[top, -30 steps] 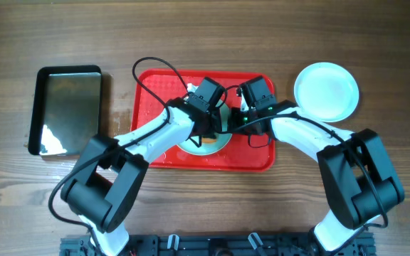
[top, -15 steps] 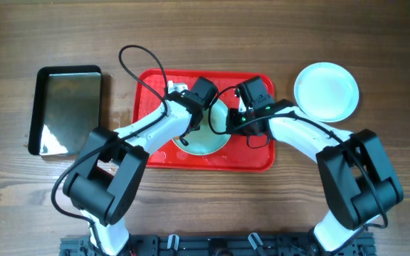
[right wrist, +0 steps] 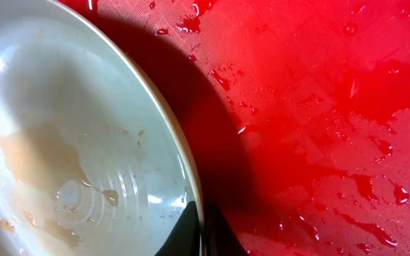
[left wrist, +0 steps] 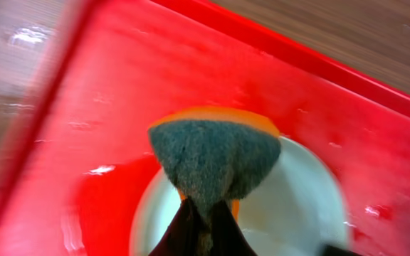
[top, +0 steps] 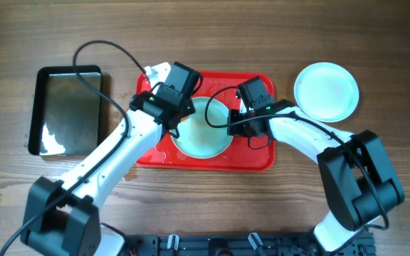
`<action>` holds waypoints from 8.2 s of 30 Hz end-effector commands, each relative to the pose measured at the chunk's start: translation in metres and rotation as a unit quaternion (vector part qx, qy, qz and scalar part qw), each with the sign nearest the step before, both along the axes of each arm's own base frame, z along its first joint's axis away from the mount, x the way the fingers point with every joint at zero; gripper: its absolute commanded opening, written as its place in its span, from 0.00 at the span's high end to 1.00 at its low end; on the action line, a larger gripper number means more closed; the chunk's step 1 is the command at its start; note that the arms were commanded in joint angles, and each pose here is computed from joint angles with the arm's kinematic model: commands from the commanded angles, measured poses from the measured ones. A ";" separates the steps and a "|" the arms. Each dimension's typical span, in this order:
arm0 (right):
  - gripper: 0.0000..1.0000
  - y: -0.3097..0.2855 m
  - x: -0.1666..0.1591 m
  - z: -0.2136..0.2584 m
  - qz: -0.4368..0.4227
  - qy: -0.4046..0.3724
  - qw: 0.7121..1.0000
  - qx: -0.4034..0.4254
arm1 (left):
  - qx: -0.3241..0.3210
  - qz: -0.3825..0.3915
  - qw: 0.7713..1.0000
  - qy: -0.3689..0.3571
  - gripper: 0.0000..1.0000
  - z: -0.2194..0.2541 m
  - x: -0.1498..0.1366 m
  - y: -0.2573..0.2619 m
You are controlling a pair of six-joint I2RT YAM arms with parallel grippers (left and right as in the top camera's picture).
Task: Clean dirty plates on tray and stack at the side
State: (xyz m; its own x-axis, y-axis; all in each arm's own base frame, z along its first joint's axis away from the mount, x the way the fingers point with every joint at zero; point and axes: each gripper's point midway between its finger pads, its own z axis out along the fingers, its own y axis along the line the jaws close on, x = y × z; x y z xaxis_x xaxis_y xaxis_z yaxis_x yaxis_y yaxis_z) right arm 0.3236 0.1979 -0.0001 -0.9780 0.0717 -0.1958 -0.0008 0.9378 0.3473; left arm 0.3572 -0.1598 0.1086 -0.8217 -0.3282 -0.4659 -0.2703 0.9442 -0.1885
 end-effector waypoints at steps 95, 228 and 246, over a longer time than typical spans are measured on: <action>0.96 -0.004 0.013 -0.007 -0.011 -0.031 0.995 -0.096 | 0.208 -0.047 0.965 0.154 0.96 -0.109 -0.041 0.050; 0.00 -0.037 -0.136 0.197 0.059 -0.102 0.992 -0.041 | -0.163 0.217 0.962 0.024 0.00 0.096 -0.051 0.208; 0.00 -0.081 -0.089 0.189 0.068 -0.479 0.862 0.150 | -0.163 0.217 0.962 0.024 0.00 0.096 -0.051 0.208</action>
State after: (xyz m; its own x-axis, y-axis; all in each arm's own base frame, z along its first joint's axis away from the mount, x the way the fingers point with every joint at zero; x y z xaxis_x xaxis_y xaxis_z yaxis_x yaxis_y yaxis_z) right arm 0.2472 0.1120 0.2000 -0.4431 0.1874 -0.8766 -0.4299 0.8137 0.3913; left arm 0.3060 0.0502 0.2029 -0.5827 -0.7772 -0.2377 -0.6560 0.6224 -0.4269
